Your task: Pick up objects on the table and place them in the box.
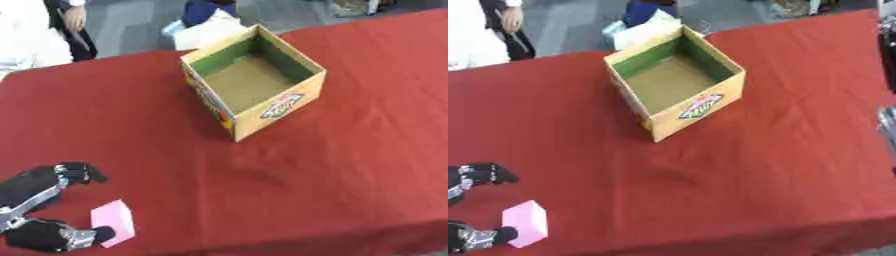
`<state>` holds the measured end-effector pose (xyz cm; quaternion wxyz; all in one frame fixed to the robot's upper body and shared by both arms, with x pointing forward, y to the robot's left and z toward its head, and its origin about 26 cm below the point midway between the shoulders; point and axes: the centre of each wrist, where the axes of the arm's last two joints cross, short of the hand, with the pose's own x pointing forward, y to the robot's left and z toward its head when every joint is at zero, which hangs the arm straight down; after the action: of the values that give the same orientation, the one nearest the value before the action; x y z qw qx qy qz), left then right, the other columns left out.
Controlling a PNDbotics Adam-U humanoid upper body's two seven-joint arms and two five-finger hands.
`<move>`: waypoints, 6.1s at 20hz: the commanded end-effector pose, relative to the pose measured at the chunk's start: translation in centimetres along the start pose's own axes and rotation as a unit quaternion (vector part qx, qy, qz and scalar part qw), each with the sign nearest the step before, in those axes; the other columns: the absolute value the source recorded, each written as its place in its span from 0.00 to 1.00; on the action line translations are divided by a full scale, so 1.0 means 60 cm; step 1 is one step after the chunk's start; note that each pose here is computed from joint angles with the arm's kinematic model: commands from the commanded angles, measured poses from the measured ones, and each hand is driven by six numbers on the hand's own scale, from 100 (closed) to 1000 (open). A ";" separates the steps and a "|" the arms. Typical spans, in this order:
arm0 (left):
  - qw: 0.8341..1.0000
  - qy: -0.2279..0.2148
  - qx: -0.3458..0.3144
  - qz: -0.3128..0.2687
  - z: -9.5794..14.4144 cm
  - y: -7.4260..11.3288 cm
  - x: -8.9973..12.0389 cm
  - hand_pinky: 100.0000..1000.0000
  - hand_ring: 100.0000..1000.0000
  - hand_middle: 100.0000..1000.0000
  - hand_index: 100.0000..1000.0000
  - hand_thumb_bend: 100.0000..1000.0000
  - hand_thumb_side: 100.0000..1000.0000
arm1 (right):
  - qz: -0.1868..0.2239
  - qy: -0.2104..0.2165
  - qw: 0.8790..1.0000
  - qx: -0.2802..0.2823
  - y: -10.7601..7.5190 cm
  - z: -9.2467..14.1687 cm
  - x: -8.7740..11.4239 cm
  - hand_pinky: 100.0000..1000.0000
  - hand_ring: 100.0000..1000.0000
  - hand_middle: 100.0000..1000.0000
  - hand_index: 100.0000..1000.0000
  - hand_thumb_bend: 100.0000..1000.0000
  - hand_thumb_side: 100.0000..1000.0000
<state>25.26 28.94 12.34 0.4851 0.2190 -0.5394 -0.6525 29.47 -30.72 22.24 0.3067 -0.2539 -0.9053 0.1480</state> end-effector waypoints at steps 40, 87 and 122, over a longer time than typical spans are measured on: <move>0.997 0.029 -0.068 0.004 -0.010 -0.019 0.023 0.52 0.52 0.43 0.82 0.39 0.63 | 0.000 -0.007 1.000 -0.004 -0.006 -0.006 0.008 0.87 0.82 0.78 0.84 0.13 1.00; 0.982 -0.062 0.124 -0.128 0.003 0.223 0.038 0.25 0.29 0.35 0.71 0.00 0.38 | -0.006 -0.006 1.000 -0.001 -0.003 -0.008 0.009 0.87 0.82 0.77 0.84 0.13 1.00; 0.904 -0.288 0.228 -0.218 -0.241 0.435 0.224 0.22 0.29 0.34 0.61 0.00 0.00 | -0.090 -0.096 0.991 -0.005 0.031 -0.081 0.064 0.87 0.82 0.77 0.84 0.14 1.00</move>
<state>41.44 11.93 34.05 0.1065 0.2285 -0.7308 -0.6343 30.89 -26.66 26.22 0.2433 -0.1628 -0.9464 0.1362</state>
